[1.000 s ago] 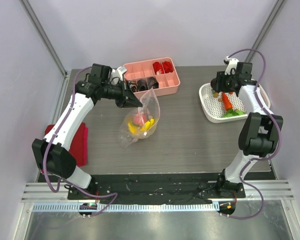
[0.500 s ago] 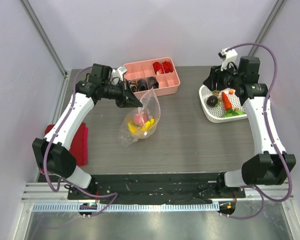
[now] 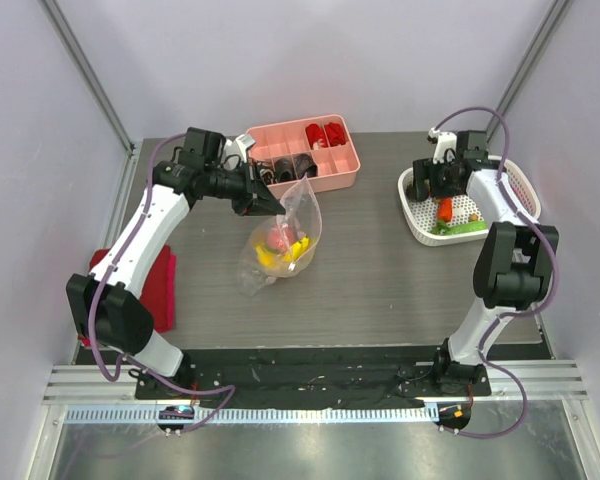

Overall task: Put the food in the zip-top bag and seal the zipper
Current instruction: Pick up the fake fruit from the bin.

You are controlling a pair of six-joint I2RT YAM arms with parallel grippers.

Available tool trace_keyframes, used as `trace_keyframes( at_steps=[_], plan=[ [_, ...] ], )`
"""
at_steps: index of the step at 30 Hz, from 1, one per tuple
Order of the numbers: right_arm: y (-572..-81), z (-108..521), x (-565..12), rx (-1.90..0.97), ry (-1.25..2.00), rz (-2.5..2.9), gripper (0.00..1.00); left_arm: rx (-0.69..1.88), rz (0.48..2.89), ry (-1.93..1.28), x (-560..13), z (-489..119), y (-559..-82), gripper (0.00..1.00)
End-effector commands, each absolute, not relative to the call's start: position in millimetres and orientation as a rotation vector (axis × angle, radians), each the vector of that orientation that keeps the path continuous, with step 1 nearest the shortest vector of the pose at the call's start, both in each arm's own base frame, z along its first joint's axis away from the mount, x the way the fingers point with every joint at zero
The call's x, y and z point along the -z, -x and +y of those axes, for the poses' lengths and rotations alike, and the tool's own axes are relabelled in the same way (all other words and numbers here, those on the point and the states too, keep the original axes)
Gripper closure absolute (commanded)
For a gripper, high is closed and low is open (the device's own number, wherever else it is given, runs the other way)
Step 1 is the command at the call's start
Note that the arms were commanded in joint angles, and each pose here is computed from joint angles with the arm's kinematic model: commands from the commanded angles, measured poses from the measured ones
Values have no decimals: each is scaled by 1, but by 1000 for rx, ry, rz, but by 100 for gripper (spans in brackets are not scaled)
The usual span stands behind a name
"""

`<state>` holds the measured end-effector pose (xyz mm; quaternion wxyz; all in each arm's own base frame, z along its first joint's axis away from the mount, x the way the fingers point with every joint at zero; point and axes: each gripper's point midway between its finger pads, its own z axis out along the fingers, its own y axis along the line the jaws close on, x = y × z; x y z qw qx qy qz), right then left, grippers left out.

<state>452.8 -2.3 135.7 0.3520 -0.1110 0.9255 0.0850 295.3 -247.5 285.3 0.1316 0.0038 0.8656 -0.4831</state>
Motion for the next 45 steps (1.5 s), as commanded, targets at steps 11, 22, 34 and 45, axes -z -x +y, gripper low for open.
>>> trace_keyframes(
  at_steps=[11, 22, 34, 45],
  plan=[
    [-516, -18, -111, -153, 108, 2319, 17, 1421, 2515, -41, -280, -248, -299, 100],
    [-514, -22, -75, -131, 131, 2376, 17, 1423, 2527, -35, -277, -248, -298, 100],
    [-512, -24, -139, -117, 170, 2261, 54, 1419, 2520, -38, -280, -248, -297, 100],
    [-414, 128, -364, -684, 521, 1783, 62, 1435, 2510, -44, -284, -247, -293, 100]
  ],
)
